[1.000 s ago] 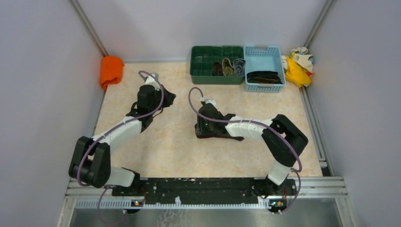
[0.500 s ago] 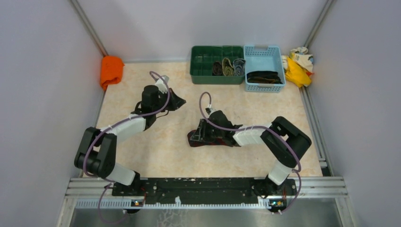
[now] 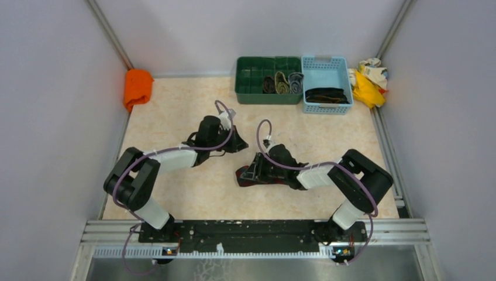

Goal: Roll the ties
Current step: Roll the tie at the center of the board.

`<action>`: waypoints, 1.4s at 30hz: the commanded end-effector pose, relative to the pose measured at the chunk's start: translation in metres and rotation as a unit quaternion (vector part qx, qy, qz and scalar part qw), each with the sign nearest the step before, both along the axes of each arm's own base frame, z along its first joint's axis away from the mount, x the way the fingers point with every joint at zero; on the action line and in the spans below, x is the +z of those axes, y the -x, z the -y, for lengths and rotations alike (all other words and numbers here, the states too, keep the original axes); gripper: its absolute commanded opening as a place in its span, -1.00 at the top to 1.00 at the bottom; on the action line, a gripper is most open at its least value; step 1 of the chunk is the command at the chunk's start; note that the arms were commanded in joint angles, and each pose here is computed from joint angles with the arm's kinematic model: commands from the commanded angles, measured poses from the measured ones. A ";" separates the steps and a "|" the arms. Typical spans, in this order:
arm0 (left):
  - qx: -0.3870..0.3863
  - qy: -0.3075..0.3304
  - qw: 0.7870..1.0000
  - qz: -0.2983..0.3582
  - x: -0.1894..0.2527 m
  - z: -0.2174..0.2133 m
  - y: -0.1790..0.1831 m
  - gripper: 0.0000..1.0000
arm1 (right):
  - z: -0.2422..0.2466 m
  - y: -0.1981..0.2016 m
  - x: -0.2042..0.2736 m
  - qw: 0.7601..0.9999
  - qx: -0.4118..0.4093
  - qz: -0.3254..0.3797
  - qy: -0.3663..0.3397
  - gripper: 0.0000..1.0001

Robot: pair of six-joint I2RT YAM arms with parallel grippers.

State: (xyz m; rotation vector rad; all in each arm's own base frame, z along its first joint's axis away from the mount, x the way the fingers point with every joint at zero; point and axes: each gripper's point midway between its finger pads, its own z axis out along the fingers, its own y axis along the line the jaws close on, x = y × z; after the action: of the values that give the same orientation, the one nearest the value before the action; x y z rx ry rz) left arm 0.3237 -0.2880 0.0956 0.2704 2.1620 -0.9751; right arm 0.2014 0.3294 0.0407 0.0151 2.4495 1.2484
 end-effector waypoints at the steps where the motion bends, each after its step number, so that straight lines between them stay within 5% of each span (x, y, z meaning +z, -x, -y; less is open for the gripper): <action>1: -0.005 -0.042 0.999 -0.020 -0.025 0.006 0.010 1.00 | 0.054 0.031 -0.058 0.989 -0.026 -0.069 0.125 0.35; 8: -0.004 -0.060 0.997 -0.037 -0.041 0.000 0.020 1.00 | 0.063 0.028 -0.046 0.990 -0.036 -0.038 0.130 -0.07; 20: -0.028 -0.059 0.997 -0.039 -0.044 0.015 0.022 1.00 | 0.076 0.025 -0.024 0.989 -0.051 -0.006 0.140 -0.14; 25: -0.042 -0.058 0.997 -0.040 -0.047 0.025 0.024 1.00 | 0.079 0.025 -0.019 0.988 -0.046 0.000 0.149 -0.37; 35: -0.035 -0.081 0.995 -0.036 -0.051 0.019 0.020 1.00 | 0.048 0.015 -0.010 0.993 0.005 0.023 0.113 0.08; 42: 0.001 -0.117 0.992 -0.036 -0.058 0.004 0.014 1.00 | 0.020 0.012 0.009 0.996 0.044 0.038 0.068 0.19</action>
State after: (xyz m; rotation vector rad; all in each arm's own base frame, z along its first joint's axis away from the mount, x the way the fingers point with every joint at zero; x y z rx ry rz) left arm 0.3010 -0.2991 0.0354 0.3613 2.3455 -0.8305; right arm 0.1841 0.2910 0.0345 -0.0886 2.5373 1.0237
